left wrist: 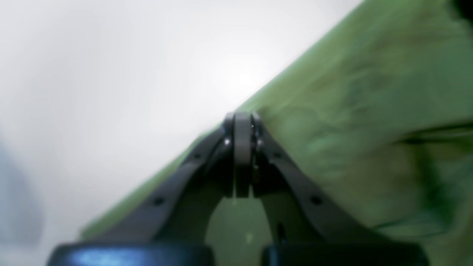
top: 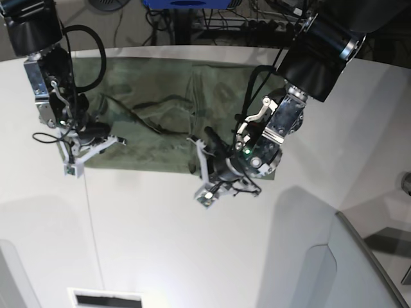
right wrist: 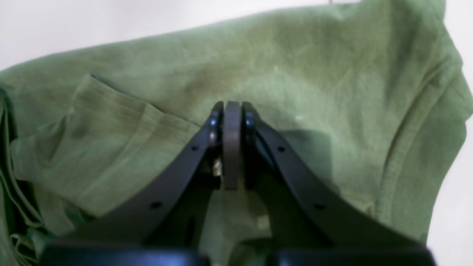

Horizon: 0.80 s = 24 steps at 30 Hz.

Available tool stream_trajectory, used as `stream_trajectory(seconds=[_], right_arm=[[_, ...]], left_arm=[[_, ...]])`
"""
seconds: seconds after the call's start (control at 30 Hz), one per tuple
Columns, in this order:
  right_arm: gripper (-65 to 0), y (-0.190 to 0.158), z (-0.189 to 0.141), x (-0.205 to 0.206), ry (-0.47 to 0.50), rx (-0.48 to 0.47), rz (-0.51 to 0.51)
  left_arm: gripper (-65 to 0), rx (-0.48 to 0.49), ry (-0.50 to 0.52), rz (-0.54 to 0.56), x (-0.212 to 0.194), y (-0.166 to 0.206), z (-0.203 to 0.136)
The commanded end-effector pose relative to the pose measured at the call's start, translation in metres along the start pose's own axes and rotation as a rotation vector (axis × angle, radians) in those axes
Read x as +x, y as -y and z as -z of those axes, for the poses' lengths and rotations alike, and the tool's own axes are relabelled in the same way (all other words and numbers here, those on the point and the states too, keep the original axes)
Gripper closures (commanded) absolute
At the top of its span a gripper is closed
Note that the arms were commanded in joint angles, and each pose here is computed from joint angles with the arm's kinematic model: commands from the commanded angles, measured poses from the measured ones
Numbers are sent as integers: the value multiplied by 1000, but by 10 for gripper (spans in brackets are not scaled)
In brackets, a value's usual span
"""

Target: Layout the t-shirt on the table in an organized manner, then fold the t-shirt properly

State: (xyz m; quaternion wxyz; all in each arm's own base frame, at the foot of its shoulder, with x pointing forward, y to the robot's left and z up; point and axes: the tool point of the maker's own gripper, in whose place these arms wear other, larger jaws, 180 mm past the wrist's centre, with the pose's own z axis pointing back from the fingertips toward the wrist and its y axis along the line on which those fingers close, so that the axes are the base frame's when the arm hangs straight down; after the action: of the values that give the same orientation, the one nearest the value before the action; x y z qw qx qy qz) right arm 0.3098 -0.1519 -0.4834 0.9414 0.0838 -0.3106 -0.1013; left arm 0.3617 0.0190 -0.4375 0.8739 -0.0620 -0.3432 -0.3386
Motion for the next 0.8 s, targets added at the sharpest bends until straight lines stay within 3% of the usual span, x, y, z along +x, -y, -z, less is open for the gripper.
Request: stream_trajectory(seconds=[0.0, 0.2, 0.5, 0.63, 0.77], right_arm=[[-15, 0, -2, 21, 54, 8, -5], [-15, -1, -2, 20, 51, 10, -5], [-18, -2, -2, 18, 49, 11, -2], [-21, -2, -2, 19, 51, 11, -1], [-21, -11, -6, 29, 80, 33, -6]], left_arm=[[0, 12, 54, -3, 19, -6, -3], [0, 28, 5, -29, -4, -10, 2], [0, -33, -15, -77, -5, 22, 31], [0, -45, 1, -81, 4, 29, 31], [0, -28, 82, -66, 29, 20, 17]])
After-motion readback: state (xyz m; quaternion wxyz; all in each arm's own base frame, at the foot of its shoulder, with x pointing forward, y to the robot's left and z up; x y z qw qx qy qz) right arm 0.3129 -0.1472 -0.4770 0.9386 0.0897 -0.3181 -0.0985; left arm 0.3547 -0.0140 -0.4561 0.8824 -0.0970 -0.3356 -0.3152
